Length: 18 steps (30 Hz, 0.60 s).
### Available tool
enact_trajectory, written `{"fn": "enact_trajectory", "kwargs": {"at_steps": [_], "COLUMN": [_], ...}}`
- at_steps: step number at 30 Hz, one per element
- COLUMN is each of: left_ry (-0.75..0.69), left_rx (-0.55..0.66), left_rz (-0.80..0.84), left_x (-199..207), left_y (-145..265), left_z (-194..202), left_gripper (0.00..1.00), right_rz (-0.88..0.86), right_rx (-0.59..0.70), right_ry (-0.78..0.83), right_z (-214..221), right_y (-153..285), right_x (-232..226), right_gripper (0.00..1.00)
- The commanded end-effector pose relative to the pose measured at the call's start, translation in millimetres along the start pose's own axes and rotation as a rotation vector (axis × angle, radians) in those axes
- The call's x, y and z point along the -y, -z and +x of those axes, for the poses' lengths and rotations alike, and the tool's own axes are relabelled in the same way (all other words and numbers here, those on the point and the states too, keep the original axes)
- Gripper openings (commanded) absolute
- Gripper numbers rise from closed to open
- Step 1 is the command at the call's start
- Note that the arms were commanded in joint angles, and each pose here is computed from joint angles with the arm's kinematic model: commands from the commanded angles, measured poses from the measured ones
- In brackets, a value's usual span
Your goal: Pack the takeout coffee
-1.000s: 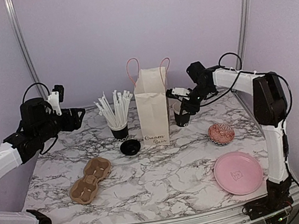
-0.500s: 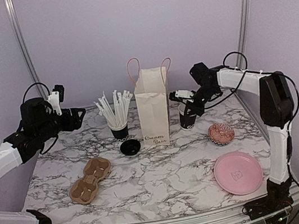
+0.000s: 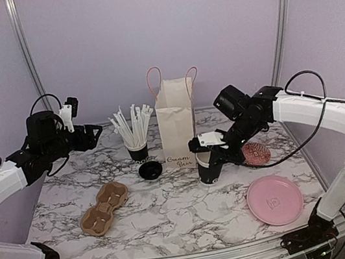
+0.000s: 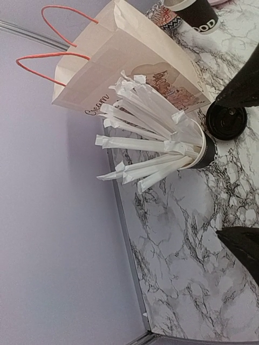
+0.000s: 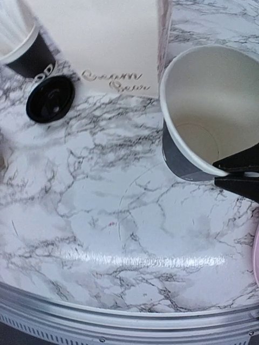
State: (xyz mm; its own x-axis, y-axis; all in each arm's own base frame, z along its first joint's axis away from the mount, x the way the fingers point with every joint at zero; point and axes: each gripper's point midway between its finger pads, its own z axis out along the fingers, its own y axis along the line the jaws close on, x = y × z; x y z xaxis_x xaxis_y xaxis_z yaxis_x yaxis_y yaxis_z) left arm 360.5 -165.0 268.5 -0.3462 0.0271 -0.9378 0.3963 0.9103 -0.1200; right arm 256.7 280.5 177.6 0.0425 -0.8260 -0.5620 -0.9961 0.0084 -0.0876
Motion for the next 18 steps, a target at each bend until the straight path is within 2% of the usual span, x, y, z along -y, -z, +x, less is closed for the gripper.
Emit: {"fn": "enact_trajectory", "kwargs": {"at_steps": [1, 3, 8, 18], "left_ry": [-0.013, -0.013, -0.025, -0.043], "left_rx": [-0.011, -0.026, -0.059, -0.082], "left_rz": [0.001, -0.014, -0.017, -0.008], "left_x": [1, -1, -3, 0], "left_y": [-4, -6, -9, -12], "left_z": [-6, -4, 5, 11], "left_gripper": [0.83, 0.87, 0.86, 0.85], "right_rz": [-0.119, -0.151, -0.208, -0.236], "right_rx": [-0.025, -0.033, -0.033, -0.023], "right_ry": [0.174, 0.245, 0.351, 0.336], "right_z": [-23, -38, -64, -61], "right_y": [-19, -31, -58, -85], "right_x": [-61, -78, -105, -111], "right_gripper": [0.0, 0.0, 0.0, 0.02]}}
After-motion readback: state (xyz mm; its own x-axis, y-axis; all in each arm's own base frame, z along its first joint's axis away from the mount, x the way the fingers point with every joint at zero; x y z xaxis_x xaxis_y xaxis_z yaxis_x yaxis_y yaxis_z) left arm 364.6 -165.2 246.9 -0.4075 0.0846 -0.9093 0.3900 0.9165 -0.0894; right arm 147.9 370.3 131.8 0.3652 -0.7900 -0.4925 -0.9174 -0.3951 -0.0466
